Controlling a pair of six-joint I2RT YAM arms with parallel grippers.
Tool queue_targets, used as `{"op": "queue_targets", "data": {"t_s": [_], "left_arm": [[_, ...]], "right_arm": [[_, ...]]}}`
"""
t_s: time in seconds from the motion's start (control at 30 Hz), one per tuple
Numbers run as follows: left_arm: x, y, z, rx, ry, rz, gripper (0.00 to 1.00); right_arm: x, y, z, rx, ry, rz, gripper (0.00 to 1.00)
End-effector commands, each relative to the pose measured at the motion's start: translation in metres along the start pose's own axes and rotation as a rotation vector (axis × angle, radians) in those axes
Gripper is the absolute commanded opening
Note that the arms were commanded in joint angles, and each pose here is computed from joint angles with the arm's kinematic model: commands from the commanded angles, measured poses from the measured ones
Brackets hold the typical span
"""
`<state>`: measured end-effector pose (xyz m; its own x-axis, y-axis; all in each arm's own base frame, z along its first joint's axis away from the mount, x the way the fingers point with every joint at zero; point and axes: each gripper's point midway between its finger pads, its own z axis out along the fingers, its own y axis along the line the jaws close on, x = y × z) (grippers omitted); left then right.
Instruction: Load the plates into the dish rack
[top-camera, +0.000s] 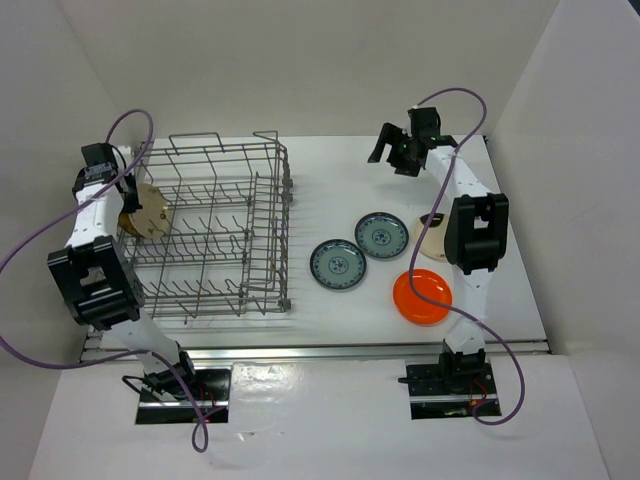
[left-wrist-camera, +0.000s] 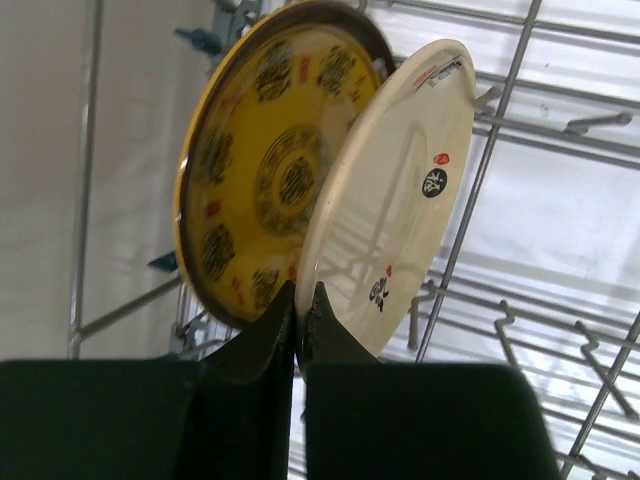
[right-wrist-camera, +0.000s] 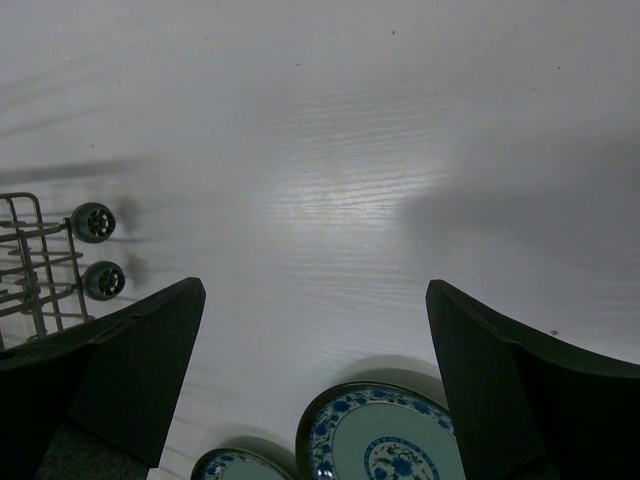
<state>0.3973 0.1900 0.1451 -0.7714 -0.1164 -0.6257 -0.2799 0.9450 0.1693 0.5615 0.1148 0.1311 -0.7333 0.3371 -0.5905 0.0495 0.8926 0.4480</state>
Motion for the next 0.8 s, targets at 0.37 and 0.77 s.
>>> {"op": "queue_targets", "data": {"t_s": [0.37,0.77], "left_arm": [[-0.016,-0.022,0.004,-0.029,0.008,0.079,0.46],[-0.078,-0.013,-0.053,-0.141,-0.127,0.072,0.93]], "right_arm": [[-0.019,0.014,-0.028,-0.022,-0.037,-0.013,1.0],[0.026,0.013,-0.028,-0.159,0.141,-0.115,1.0]]}}
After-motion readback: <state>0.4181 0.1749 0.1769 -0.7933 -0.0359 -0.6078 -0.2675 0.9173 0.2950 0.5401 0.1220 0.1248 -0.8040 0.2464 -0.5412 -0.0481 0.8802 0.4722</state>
